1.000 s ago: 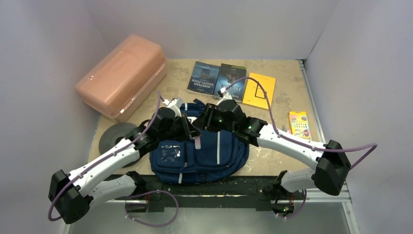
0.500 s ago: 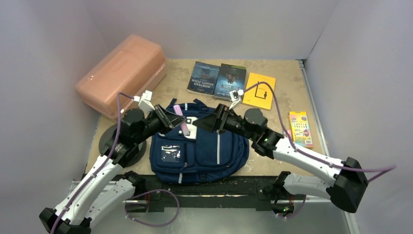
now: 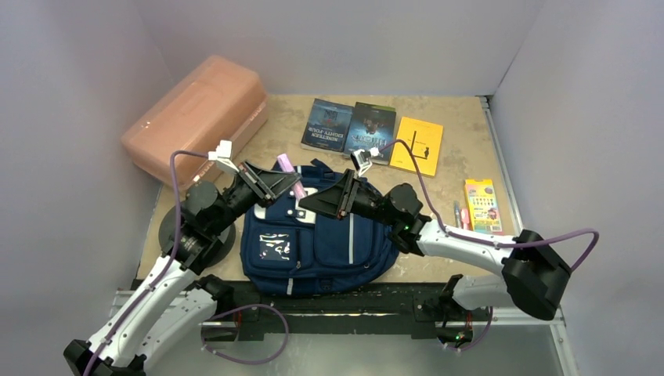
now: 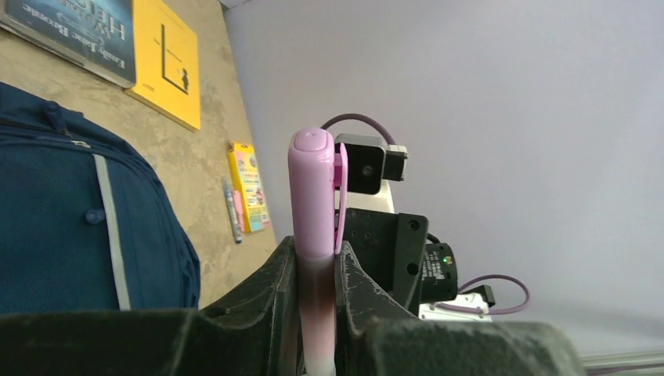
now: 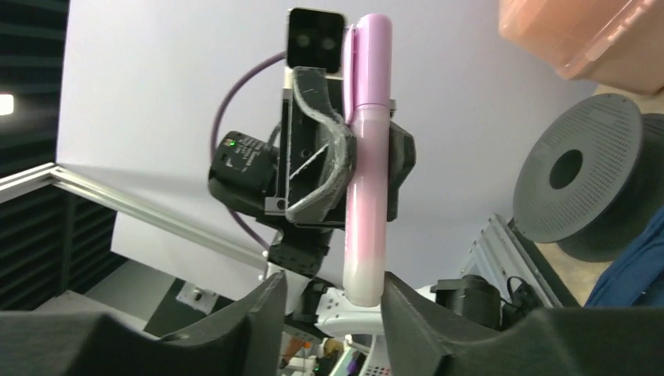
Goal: Pack the student bag
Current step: Pick up the stationery from the center of the board.
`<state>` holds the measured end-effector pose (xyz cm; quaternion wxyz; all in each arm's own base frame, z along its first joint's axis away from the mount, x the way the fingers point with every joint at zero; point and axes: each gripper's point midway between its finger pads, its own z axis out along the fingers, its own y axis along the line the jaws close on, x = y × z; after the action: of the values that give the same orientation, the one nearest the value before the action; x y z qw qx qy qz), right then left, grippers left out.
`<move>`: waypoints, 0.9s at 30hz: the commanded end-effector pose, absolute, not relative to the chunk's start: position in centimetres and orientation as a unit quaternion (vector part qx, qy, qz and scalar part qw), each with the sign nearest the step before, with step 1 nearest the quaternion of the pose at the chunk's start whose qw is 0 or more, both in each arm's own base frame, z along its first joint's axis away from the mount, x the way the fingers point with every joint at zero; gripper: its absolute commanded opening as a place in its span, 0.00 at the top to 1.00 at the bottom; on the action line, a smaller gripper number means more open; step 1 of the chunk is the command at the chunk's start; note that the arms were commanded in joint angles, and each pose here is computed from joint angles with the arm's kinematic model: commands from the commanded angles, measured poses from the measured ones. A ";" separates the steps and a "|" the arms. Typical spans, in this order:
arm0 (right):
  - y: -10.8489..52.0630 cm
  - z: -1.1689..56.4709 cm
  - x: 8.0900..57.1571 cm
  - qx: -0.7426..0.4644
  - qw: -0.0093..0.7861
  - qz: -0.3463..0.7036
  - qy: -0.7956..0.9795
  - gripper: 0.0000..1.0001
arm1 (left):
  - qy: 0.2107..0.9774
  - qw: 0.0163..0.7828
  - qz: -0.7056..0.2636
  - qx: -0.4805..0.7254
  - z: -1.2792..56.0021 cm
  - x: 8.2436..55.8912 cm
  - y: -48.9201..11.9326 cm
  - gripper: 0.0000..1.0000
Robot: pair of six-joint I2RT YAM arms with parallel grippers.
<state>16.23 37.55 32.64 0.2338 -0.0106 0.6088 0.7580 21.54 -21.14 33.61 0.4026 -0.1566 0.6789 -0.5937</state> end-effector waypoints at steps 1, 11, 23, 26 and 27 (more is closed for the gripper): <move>37.0 36.7 15.4 -0.014 0.240 0.802 0.546 0.55 | 0.637 0.419 -0.628 -0.159 35.7 21.4 -20.8 0.99; 37.5 36.9 16.4 0.012 0.245 0.799 0.549 0.74 | 0.623 0.426 -0.634 -0.168 35.6 21.5 -20.4 1.00; 28.8 22.8 24.4 0.060 0.377 0.518 0.766 1.00 | 0.871 0.355 -0.281 -0.189 20.7 18.8 -13.3 0.05; 22.7 19.7 25.5 0.012 0.430 0.345 0.835 1.00 | 0.919 0.293 -0.229 -0.133 17.5 17.1 -13.0 0.04; 21.2 19.4 25.4 -0.011 0.439 0.303 0.846 1.00 | 0.928 0.268 -0.232 -0.111 16.8 16.6 -13.7 0.04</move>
<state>25.12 28.46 25.35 0.3907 0.0779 0.7345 0.5493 20.07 -15.86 22.66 0.3585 -0.1923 0.8431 -0.3516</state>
